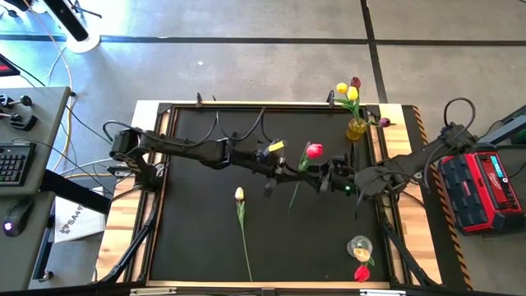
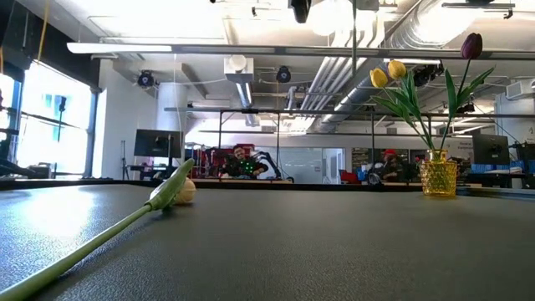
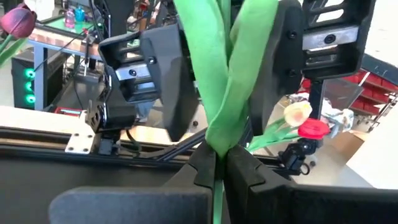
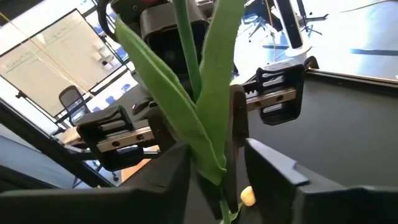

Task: Sort flowers into vase by color
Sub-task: Put the red flower into the transparent vase

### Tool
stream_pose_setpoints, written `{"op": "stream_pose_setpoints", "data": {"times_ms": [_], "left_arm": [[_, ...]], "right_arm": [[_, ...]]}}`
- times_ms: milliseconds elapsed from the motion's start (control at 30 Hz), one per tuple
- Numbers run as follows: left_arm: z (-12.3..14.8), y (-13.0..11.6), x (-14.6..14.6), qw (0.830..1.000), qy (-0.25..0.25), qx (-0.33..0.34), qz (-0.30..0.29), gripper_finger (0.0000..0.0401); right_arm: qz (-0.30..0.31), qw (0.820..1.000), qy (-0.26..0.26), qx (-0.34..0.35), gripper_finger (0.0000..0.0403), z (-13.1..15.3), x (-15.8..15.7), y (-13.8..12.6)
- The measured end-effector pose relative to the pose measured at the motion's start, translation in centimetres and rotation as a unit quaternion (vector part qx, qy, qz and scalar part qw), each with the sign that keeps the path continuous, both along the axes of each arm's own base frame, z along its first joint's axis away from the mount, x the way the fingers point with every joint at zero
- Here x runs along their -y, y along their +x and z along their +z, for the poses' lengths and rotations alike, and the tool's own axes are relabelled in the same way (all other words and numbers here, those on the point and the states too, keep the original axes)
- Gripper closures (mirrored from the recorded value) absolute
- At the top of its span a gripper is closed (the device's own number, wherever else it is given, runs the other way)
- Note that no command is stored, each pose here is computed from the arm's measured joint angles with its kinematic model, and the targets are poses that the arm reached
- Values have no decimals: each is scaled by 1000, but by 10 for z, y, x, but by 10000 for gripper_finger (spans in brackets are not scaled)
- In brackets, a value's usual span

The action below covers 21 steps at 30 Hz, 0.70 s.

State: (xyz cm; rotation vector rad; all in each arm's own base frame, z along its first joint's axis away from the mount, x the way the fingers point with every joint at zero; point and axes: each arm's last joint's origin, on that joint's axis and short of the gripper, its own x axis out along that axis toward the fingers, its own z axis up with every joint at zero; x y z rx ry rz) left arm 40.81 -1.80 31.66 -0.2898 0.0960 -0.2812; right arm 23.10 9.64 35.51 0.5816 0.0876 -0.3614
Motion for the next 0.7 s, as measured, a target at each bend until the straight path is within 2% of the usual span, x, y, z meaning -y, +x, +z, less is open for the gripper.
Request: {"op": "stream_pose_setpoints", "data": {"times_ms": [267, 433, 700], "left_arm": [[-3, 0, 0, 1000, 1, -13, -1, 400], [-4, 0, 0, 1000, 1, -20, 1, 388], [-12, -1, -2, 998, 2, -62, 5, 324]], "right_arm": [[31, 999, -12, -12, 390, 0, 4, 3], [27, 999, -11, -24, 387, -3, 4, 2], [28, 998, -8, -56, 400, -6, 7, -8]]}}
